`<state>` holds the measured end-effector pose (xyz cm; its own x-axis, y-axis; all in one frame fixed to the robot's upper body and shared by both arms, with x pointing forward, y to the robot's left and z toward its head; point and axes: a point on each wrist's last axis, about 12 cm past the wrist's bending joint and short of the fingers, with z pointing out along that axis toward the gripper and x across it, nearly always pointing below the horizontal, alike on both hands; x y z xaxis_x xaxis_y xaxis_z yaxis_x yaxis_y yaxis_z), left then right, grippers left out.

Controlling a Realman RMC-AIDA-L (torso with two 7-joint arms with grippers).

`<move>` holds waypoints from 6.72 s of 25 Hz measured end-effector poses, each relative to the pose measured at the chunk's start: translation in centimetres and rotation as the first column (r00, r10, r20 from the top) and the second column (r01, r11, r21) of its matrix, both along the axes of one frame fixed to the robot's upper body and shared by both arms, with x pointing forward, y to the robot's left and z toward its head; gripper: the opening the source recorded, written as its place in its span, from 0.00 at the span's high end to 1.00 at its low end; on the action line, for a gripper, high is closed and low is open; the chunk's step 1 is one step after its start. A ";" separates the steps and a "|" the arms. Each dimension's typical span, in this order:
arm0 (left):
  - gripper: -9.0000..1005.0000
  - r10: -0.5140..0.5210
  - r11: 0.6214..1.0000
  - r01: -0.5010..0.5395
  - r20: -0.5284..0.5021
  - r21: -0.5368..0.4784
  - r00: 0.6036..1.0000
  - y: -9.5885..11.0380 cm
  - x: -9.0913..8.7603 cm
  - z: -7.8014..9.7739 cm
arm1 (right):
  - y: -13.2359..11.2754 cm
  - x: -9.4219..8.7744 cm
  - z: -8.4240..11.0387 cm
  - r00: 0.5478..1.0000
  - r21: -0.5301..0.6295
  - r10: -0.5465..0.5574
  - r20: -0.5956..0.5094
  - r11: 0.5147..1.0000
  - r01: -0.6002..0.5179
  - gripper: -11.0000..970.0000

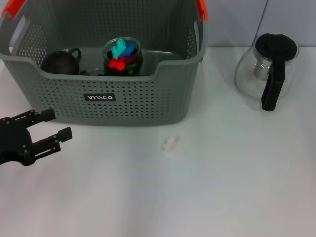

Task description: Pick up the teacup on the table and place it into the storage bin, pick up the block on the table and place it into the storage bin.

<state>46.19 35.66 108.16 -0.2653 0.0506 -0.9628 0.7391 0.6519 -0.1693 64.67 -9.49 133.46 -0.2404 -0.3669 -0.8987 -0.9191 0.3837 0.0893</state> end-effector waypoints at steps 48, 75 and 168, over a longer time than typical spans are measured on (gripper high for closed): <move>0.31 0.010 1.000 -0.010 -0.017 -0.007 1.000 -0.2 -0.3 -0.5 | 9.8 2.6 -10.5 0.989 -0.494 -0.093 0.112 0.859 0.136 0.53; 0.31 0.009 1.000 -0.009 -0.015 -0.007 1.000 -0.2 -0.2 -0.4 | 7.9 -0.1 -5.2 0.986 -0.205 -0.034 0.164 0.977 0.068 0.36; 0.31 0.053 0.998 -0.052 -0.028 0.018 0.998 0.2 0.0 -0.8 | 3.8 -3.8 -21.7 0.977 -0.671 -0.125 -0.175 0.741 -0.025 0.37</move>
<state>46.16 35.91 107.40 -0.2953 0.0526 -0.9540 0.6988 0.6928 -0.1781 60.86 -5.65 111.72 -0.4174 -0.8344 -0.3600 -0.8882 0.4583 -0.0324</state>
